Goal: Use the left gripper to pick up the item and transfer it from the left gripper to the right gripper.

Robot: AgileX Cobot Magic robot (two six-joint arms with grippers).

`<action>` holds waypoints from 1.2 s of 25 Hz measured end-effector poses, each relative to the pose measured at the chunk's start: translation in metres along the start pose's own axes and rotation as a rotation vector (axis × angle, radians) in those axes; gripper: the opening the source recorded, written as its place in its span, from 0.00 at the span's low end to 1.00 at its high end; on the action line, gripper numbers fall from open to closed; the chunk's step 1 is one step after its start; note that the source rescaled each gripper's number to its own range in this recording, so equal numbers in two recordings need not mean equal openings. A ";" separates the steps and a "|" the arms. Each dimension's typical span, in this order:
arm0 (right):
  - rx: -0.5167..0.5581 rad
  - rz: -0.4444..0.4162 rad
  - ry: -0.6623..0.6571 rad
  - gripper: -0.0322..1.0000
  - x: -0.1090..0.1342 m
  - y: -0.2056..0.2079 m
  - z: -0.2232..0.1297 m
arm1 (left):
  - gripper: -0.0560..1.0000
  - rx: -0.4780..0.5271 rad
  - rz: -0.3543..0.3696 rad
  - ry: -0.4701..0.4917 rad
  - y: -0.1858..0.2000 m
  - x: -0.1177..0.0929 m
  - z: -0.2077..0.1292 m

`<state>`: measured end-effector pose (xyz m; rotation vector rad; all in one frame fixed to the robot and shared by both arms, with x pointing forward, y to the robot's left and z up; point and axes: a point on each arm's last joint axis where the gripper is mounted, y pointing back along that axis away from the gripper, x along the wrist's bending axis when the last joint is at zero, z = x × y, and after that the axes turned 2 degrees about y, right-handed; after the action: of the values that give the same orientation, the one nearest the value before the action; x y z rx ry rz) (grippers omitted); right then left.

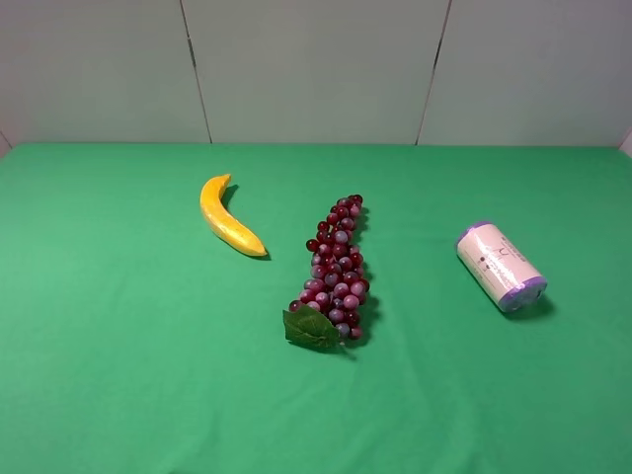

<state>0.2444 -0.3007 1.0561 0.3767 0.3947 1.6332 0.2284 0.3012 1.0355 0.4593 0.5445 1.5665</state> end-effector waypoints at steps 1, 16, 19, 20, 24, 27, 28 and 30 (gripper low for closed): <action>0.000 -0.010 -0.007 1.00 0.000 0.000 0.000 | 1.00 0.000 0.000 0.000 0.000 0.000 0.000; -0.066 -0.207 -0.123 1.00 0.002 0.008 -0.004 | 1.00 0.000 0.000 0.000 0.000 0.000 0.000; -0.066 -0.207 -0.123 1.00 0.002 0.008 -0.004 | 1.00 0.000 0.000 0.000 0.000 0.000 0.000; -0.066 -0.207 -0.123 1.00 0.002 0.008 -0.004 | 1.00 0.000 0.000 0.000 0.000 0.000 0.000; -0.066 -0.206 -0.124 1.00 0.002 0.008 -0.004 | 1.00 0.000 0.000 0.000 0.000 0.000 0.000; -0.066 -0.206 -0.124 1.00 0.002 0.008 -0.004 | 1.00 0.000 0.000 0.000 0.000 0.000 0.000; -0.066 -0.206 -0.124 1.00 0.002 0.008 -0.004 | 1.00 0.000 0.000 0.000 0.000 0.000 0.000; -0.066 -0.206 -0.124 1.00 0.002 0.008 -0.004 | 1.00 0.000 0.000 0.000 0.000 0.000 0.000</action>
<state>0.2348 -0.2994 1.0563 0.3724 0.2760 1.4105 0.2284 0.3012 1.0355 0.4593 0.5445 1.5665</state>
